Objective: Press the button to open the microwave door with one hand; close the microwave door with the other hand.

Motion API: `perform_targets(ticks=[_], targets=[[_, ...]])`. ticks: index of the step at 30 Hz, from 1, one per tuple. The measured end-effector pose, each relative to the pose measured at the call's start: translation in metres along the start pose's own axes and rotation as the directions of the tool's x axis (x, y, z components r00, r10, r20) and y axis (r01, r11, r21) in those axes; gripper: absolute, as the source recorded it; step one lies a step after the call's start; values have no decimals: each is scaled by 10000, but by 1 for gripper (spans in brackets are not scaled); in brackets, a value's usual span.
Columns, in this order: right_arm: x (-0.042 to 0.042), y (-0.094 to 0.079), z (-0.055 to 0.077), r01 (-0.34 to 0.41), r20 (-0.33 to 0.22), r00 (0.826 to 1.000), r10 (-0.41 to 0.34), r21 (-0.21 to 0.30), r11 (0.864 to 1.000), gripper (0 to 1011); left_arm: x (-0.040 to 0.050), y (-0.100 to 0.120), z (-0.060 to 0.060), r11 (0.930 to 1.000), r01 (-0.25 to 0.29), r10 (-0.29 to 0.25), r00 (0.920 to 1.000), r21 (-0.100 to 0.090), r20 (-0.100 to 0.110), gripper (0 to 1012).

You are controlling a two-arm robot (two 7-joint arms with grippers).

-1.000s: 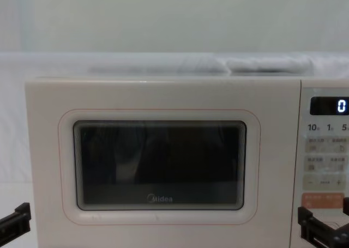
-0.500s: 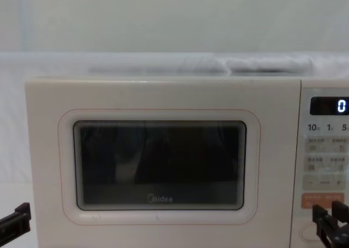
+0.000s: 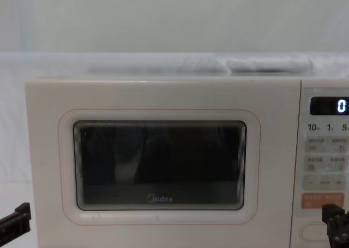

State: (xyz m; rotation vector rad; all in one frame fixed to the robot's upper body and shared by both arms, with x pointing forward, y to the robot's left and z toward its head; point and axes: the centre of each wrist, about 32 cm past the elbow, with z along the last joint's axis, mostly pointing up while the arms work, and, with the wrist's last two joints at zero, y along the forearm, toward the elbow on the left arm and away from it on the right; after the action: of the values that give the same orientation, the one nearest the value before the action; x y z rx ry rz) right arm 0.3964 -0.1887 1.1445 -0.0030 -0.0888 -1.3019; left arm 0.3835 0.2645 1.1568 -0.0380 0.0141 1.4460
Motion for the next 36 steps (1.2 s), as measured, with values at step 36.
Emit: perform_targets(ticks=[36], targets=[[-1,3,2,-13,-24,10000,13,7,10000,0,0,0,0,10000,0,0,10000,0,0,1001]])
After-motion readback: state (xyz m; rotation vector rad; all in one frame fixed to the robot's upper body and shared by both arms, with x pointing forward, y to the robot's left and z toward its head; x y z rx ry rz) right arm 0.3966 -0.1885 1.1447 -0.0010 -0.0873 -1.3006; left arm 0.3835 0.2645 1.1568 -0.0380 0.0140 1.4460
